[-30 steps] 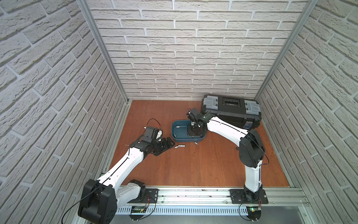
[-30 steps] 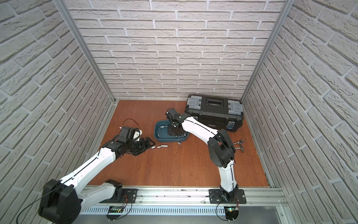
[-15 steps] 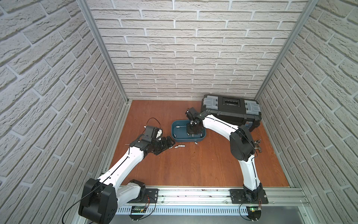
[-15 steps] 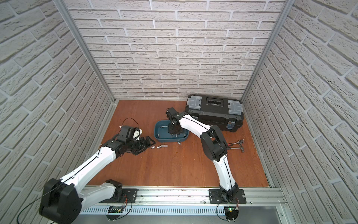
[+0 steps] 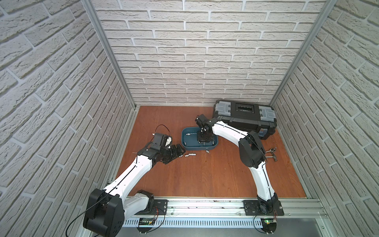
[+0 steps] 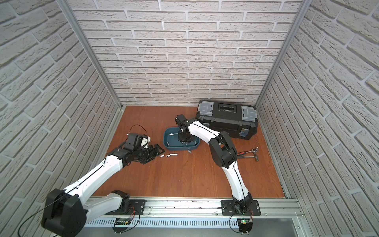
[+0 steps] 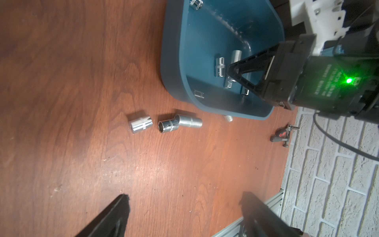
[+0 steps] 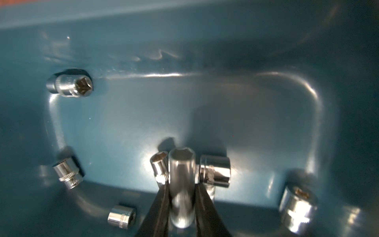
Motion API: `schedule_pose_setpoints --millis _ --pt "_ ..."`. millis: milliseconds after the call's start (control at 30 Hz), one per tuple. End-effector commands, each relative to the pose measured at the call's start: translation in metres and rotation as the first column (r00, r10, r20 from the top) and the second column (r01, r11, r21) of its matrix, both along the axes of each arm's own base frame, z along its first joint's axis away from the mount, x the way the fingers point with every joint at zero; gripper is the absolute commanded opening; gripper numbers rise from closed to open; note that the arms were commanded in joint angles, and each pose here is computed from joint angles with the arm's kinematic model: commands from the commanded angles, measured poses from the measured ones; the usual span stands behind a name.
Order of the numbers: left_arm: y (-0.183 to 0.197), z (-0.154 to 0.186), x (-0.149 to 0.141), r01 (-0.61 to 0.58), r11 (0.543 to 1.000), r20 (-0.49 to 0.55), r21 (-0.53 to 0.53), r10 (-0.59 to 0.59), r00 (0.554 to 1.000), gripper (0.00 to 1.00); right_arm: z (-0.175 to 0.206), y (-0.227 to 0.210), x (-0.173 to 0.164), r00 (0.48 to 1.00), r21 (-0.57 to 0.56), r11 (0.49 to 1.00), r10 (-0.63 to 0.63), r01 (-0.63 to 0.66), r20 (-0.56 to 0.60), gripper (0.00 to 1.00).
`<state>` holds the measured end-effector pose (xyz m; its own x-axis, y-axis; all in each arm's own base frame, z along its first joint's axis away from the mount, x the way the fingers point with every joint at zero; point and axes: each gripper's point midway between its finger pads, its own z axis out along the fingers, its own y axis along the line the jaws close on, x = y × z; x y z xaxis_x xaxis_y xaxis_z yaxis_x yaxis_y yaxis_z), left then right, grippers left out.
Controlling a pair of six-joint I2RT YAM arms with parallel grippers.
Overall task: Put the socket on the desktop into the storage box
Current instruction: Place the socket head in the storage box.
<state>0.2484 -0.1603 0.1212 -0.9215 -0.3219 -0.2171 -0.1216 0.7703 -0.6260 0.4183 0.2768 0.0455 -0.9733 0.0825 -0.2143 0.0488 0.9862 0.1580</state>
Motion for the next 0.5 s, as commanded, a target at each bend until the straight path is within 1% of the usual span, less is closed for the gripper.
schedule_pose_setpoints --millis 0,67,233,333,467 --pt "0.001 0.001 0.001 -0.008 1.000 0.010 -0.008 0.008 1.000 0.90 0.012 -0.003 0.006 1.000 -0.006 1.000 -0.015 0.015 0.025 0.34" --pt "0.001 0.001 0.001 -0.007 1.000 0.011 -0.008 0.007 1.000 0.90 0.018 -0.003 0.005 0.999 -0.003 1.000 -0.016 0.016 0.034 0.37" --pt "0.002 0.002 0.001 -0.007 1.000 0.016 -0.007 0.007 1.000 0.90 0.043 -0.005 -0.001 0.997 -0.001 1.000 -0.001 0.001 0.082 0.39" --pt "0.002 0.001 0.002 -0.004 1.000 0.017 -0.009 0.004 1.000 0.90 0.058 -0.006 -0.010 0.994 0.011 1.000 0.007 -0.008 0.107 0.41" --pt "0.001 -0.002 0.002 0.000 1.000 0.014 -0.010 0.000 1.000 0.90 0.068 -0.012 -0.028 0.990 0.003 1.000 0.015 -0.016 0.140 0.44"
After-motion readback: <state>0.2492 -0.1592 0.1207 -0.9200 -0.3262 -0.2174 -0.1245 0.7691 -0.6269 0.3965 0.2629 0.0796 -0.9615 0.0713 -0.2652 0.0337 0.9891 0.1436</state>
